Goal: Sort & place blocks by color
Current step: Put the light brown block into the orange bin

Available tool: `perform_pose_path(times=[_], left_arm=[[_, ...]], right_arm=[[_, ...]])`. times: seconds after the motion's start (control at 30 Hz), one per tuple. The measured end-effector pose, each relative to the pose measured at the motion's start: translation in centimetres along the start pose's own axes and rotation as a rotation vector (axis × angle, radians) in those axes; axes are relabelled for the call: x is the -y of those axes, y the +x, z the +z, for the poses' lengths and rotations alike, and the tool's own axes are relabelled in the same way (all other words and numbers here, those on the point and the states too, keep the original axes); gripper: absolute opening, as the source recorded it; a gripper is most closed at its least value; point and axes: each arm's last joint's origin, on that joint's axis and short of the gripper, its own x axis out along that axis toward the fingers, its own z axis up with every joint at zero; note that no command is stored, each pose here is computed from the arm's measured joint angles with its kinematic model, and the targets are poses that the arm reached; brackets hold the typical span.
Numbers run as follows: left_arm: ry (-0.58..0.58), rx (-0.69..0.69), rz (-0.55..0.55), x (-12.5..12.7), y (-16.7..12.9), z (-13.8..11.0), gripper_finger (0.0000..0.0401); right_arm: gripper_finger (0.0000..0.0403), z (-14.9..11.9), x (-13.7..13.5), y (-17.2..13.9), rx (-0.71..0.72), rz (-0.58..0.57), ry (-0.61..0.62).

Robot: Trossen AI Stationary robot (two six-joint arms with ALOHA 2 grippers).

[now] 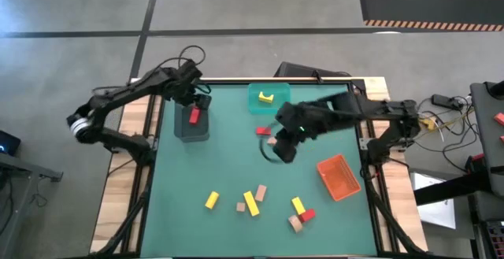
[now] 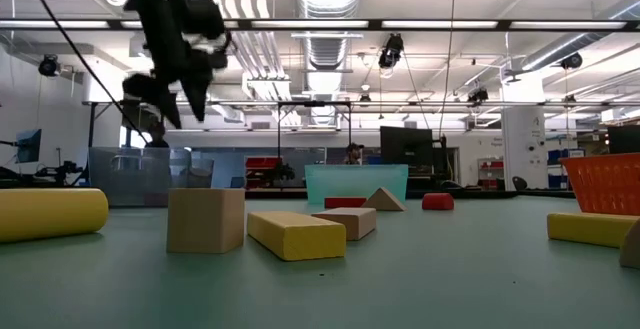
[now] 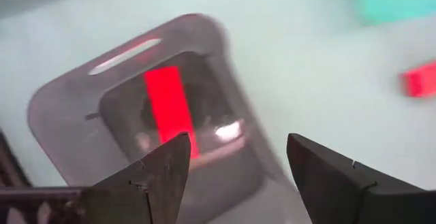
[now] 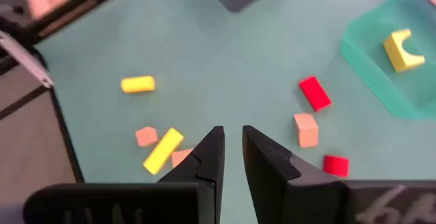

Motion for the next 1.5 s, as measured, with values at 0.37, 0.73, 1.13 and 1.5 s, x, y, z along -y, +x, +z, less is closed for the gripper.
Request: perform_pose_path(times=[0.37, 0.73, 1.13, 1.5], left_arm=[[0.123, 0.174, -0.254, 2.3, -6.9, -4.9, 0.0228], [0.154, 0.297, -0.478, 3.8, -9.9, -6.5, 0.0228], [0.221, 0.374, -0.651, 6.8, -10.5, -6.6, 0.0228], [0.179, 0.336, -0.640, 8.2, -8.9, -6.0, 0.0228]], right_arm=[[0.0043, 2.9, 4.0, 6.2, -0.151, -0.014, -0.297], [0.0028, 0.3, 6.4, 12.9, -0.100, -0.005, -0.442], [0.0009, -5.7, 10.3, 17.4, -0.109, -0.029, -0.400], [0.0009, -8.0, 14.3, 20.0, -0.102, -0.026, -0.302]])
